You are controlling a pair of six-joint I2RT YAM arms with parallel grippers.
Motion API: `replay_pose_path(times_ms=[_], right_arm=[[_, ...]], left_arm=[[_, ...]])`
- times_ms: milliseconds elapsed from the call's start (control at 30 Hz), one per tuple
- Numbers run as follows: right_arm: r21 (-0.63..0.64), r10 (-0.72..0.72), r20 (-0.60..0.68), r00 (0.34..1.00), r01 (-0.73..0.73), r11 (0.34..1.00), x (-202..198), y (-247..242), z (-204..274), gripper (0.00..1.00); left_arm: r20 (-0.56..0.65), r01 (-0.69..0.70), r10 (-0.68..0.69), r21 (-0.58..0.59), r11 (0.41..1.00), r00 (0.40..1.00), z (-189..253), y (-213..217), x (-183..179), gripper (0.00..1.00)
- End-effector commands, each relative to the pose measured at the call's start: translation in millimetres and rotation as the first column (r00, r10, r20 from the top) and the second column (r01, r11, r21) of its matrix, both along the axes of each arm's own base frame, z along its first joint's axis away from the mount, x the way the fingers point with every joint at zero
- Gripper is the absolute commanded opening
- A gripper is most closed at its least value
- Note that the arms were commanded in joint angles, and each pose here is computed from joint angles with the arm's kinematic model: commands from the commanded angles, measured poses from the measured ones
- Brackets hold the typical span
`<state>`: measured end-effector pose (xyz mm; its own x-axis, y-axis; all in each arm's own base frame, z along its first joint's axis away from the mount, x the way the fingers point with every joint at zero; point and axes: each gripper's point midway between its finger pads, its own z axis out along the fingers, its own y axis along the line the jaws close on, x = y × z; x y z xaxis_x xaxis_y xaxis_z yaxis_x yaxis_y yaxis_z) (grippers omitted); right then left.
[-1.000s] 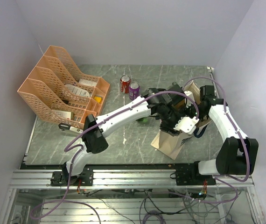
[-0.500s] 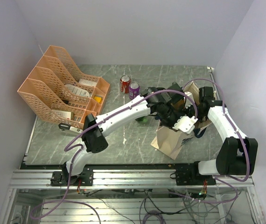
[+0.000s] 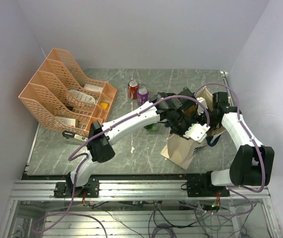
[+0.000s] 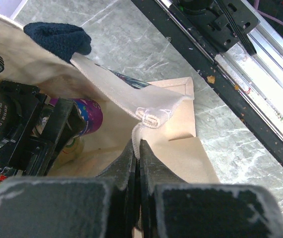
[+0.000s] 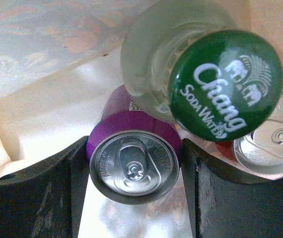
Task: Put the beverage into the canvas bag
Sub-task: Place the drink in the canvas bag.
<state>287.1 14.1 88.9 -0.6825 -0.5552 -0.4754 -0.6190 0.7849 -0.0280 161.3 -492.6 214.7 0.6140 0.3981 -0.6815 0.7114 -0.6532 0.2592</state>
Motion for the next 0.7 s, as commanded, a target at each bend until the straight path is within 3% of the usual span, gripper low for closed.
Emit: replay_pose_path(times_ms=[0,333,533,667], right_arm=[[-0.089,0.005,0.024,1.0,-0.003,0.996,9,-21,-13,0.22],[-0.017,0.039,0.02,0.999,-0.038,0.999,7,-7,-4,0.6],[-0.007,0.044,0.034,0.998,-0.044,0.999,8,-5,0,0.75],[-0.009,0.041,0.042,0.998,-0.041,0.999,7,-5,2,0.78]], left_arm=[[-0.009,0.02,-0.02,-0.022,1.0,1.0,5,1,-1,0.07],[-0.002,0.001,-0.001,-0.037,0.999,1.0,8,0,2,0.07],[-0.003,-0.008,0.008,-0.037,0.999,1.0,9,1,2,0.07],[-0.002,-0.011,0.011,-0.038,0.999,1.0,9,1,2,0.07]])
